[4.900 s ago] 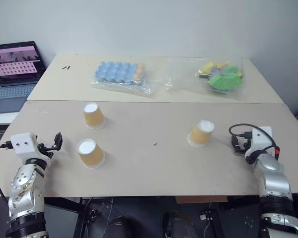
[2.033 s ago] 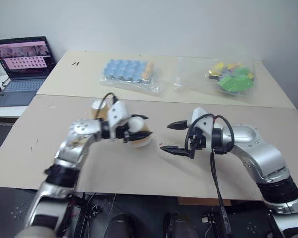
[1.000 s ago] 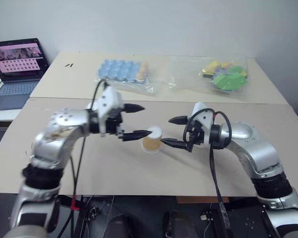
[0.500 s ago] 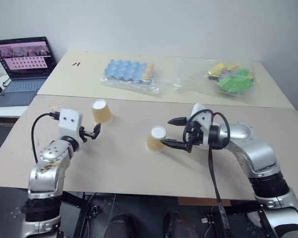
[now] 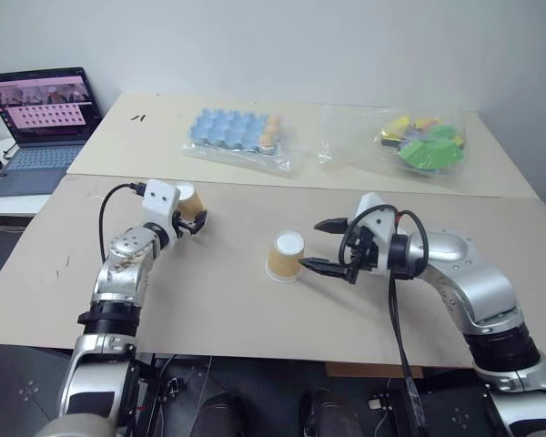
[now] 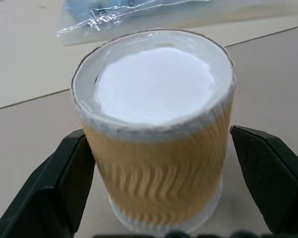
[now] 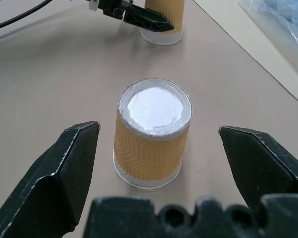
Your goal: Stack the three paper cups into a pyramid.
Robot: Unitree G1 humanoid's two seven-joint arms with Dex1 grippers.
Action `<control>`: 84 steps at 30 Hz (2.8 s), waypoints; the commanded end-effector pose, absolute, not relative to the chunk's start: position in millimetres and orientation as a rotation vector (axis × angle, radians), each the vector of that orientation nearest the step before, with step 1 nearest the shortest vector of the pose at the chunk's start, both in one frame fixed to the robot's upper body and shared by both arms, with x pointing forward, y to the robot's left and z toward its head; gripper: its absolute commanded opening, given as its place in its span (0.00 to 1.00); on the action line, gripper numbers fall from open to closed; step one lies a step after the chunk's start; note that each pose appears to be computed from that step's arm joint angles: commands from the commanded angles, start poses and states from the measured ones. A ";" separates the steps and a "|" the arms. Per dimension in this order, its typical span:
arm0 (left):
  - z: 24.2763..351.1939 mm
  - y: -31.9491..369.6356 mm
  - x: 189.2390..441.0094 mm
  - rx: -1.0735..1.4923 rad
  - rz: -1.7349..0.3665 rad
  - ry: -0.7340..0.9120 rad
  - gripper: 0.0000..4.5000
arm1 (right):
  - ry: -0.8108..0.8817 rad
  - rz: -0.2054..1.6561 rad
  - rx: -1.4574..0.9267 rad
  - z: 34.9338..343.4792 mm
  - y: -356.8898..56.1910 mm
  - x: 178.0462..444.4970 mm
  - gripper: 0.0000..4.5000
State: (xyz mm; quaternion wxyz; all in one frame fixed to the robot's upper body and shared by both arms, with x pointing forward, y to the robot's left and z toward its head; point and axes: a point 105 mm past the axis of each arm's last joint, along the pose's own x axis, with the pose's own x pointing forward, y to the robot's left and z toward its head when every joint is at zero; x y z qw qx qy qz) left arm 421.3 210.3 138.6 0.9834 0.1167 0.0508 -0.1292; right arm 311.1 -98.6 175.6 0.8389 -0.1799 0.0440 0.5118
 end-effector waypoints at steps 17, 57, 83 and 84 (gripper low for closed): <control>184.9 179.0 422.4 0.330 -0.414 -0.118 0.56 | 0.064 1.040 -0.394 181.7 -105.3 309.1 1.00; 178.2 105.1 323.7 0.355 -1.289 0.026 0.99 | 0.010 0.970 -0.354 219.9 -136.1 293.0 1.00; 248.7 125.3 277.7 0.345 -1.207 -0.004 0.99 | 0.213 0.755 -0.403 174.1 -216.8 339.4 1.00; 248.5 124.9 277.7 0.346 -1.206 -0.005 0.99 | 0.203 0.756 -0.396 176.6 -214.9 341.3 1.00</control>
